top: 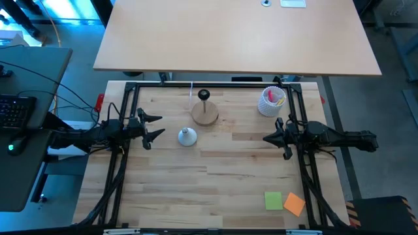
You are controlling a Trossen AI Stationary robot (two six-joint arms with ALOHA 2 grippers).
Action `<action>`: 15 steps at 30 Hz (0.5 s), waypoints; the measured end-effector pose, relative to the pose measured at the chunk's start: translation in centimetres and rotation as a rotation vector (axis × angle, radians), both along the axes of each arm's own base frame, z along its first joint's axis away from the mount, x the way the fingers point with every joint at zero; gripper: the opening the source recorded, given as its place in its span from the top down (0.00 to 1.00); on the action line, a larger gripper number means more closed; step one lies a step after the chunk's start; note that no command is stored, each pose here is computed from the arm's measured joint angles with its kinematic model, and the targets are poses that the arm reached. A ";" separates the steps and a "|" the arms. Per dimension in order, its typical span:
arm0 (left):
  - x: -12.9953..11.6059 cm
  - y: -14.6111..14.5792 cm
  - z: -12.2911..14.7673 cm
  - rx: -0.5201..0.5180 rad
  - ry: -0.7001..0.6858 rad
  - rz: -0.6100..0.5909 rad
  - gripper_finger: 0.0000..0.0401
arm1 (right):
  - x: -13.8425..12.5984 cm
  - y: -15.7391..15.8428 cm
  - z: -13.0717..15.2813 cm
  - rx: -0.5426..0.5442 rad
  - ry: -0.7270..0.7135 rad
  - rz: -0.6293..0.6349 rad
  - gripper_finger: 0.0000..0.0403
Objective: Screw lightbulb
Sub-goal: Return to Home Position
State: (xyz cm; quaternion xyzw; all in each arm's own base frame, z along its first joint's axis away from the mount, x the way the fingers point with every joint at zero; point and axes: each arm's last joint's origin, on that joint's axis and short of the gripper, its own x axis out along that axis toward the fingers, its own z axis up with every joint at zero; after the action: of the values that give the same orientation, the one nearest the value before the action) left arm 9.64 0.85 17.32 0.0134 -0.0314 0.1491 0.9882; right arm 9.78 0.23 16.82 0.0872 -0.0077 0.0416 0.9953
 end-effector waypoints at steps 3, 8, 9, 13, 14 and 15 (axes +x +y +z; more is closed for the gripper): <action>0.0 0.0 0.0 0.000 0.000 0.000 0.31 | 0.0 0.0 0.0 0.000 0.000 0.000 1.00; 0.0 0.0 0.0 0.000 0.000 0.000 0.31 | 0.0 0.0 0.0 0.000 0.000 0.000 1.00; 0.0 0.0 0.0 0.000 0.000 0.000 0.31 | 0.0 0.0 0.0 0.000 0.000 0.000 1.00; 0.0 0.0 0.0 0.001 0.001 0.000 0.31 | 0.0 0.0 0.0 0.000 0.001 0.000 1.00; 0.0 0.0 0.0 -0.002 0.004 0.000 0.31 | 0.0 0.0 0.0 0.000 0.001 0.000 1.00; 0.0 0.0 -0.2 -0.037 0.005 -0.005 0.31 | 0.0 0.0 0.0 0.000 0.000 0.000 1.00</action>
State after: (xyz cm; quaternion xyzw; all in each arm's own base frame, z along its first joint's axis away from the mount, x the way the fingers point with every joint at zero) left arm 9.64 0.84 17.17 -0.0047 -0.0260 0.1472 0.9888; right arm 9.78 0.23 16.81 0.0872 -0.0075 0.0416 0.9953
